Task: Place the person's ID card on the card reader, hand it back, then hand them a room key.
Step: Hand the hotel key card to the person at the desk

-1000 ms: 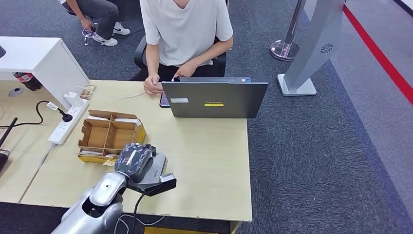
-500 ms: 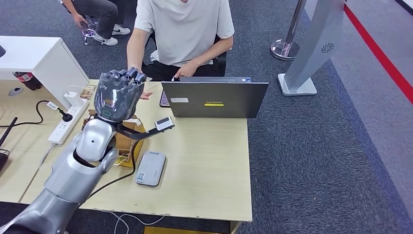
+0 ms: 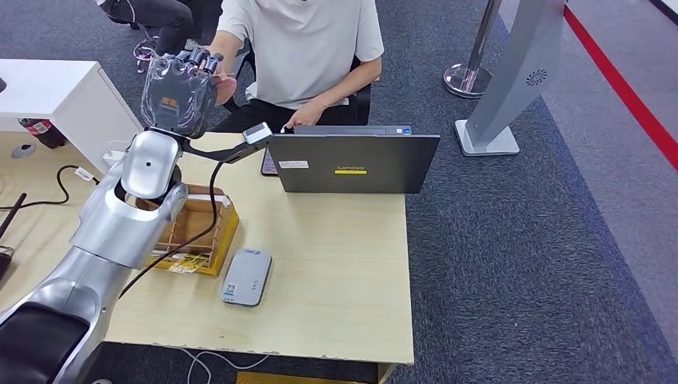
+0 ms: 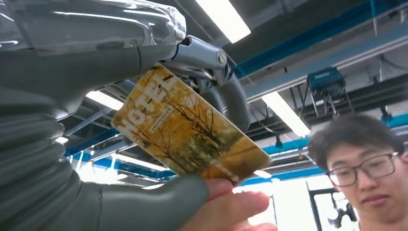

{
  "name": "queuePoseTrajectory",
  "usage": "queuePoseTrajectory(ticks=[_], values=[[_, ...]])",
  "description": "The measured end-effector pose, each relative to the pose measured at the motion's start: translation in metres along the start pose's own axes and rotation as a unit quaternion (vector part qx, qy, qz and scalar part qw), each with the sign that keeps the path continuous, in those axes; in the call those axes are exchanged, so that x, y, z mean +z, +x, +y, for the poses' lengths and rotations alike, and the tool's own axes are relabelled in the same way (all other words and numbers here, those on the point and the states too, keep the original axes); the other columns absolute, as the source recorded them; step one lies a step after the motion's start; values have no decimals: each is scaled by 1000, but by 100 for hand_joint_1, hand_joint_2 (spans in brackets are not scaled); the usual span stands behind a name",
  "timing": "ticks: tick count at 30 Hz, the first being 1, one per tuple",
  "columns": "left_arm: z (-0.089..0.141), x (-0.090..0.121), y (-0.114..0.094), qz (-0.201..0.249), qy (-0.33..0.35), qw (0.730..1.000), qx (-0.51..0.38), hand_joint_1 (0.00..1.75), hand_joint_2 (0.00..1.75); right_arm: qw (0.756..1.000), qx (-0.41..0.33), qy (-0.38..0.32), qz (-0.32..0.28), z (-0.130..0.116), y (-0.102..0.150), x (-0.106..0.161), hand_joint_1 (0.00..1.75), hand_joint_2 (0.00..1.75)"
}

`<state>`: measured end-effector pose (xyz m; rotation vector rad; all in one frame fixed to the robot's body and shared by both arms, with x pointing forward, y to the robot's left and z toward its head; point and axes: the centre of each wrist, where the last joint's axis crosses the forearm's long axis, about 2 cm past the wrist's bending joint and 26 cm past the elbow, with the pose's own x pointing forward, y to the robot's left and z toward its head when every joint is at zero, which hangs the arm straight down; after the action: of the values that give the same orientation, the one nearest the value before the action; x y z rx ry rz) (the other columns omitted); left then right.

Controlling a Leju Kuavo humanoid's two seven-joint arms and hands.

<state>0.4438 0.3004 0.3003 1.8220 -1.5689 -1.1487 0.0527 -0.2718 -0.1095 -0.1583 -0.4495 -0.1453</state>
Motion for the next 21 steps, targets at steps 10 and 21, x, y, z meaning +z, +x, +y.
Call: queuePoseTrajectory(ticks=[10,21], values=[[-5,-3,5,10,-39,999,33,0,175,1000,-3,-2,1,-1,-1,0,0,0],[-4,23,29,-26,-54,990,127,0,175,1000,-16,-8,9,-1,-3,1,0,0]])
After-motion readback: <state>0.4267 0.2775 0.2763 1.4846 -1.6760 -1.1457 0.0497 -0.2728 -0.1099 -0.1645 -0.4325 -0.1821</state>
